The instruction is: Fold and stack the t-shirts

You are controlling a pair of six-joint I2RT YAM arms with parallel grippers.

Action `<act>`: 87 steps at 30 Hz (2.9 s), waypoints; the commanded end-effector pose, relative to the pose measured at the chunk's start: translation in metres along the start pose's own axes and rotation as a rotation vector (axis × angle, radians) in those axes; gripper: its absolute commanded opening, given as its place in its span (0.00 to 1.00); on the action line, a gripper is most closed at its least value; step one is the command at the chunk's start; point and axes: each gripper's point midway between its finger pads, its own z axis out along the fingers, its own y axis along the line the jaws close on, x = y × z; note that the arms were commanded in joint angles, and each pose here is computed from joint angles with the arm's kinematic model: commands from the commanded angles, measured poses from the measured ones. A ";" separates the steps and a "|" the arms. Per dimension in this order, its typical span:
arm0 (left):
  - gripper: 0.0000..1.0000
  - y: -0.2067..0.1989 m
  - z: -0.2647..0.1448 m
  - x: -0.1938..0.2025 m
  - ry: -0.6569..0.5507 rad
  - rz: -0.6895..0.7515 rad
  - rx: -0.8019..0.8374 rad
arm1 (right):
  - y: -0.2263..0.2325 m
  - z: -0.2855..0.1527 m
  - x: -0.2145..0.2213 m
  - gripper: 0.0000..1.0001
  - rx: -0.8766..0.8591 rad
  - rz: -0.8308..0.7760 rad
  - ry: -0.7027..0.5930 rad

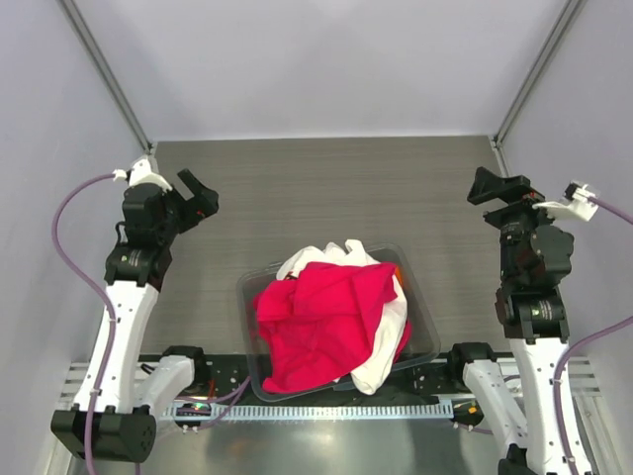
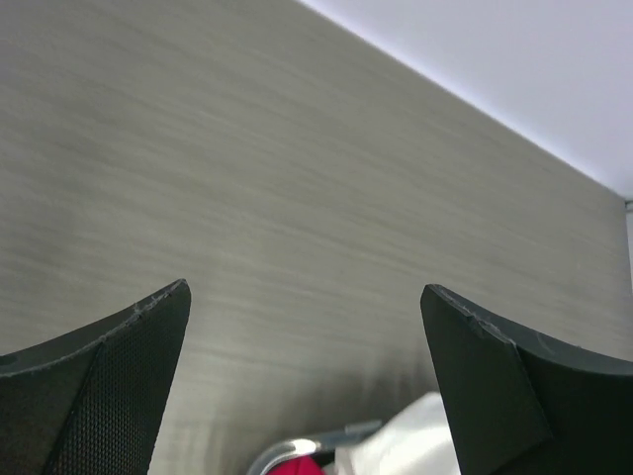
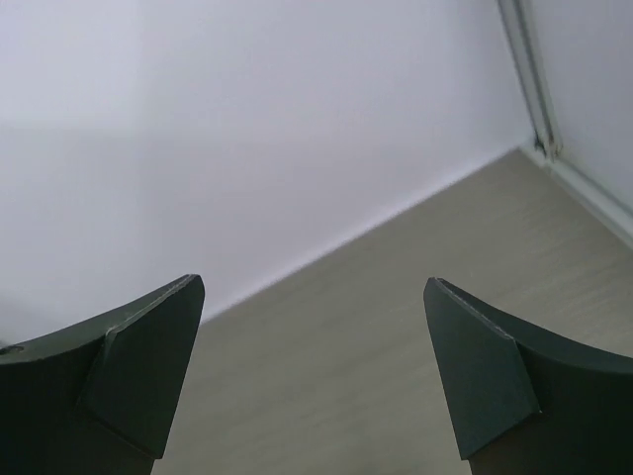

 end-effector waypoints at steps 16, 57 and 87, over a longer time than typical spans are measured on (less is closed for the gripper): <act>1.00 0.064 -0.067 0.090 0.248 0.000 -0.197 | 0.079 -0.105 0.169 1.00 0.027 -0.244 0.923; 1.00 0.050 -0.069 0.084 0.200 0.017 -0.104 | 0.171 -0.057 -0.147 0.01 -0.101 -0.102 0.163; 0.93 -0.106 0.045 0.174 0.654 0.352 0.263 | 0.115 -0.092 0.032 0.01 0.219 -1.053 0.448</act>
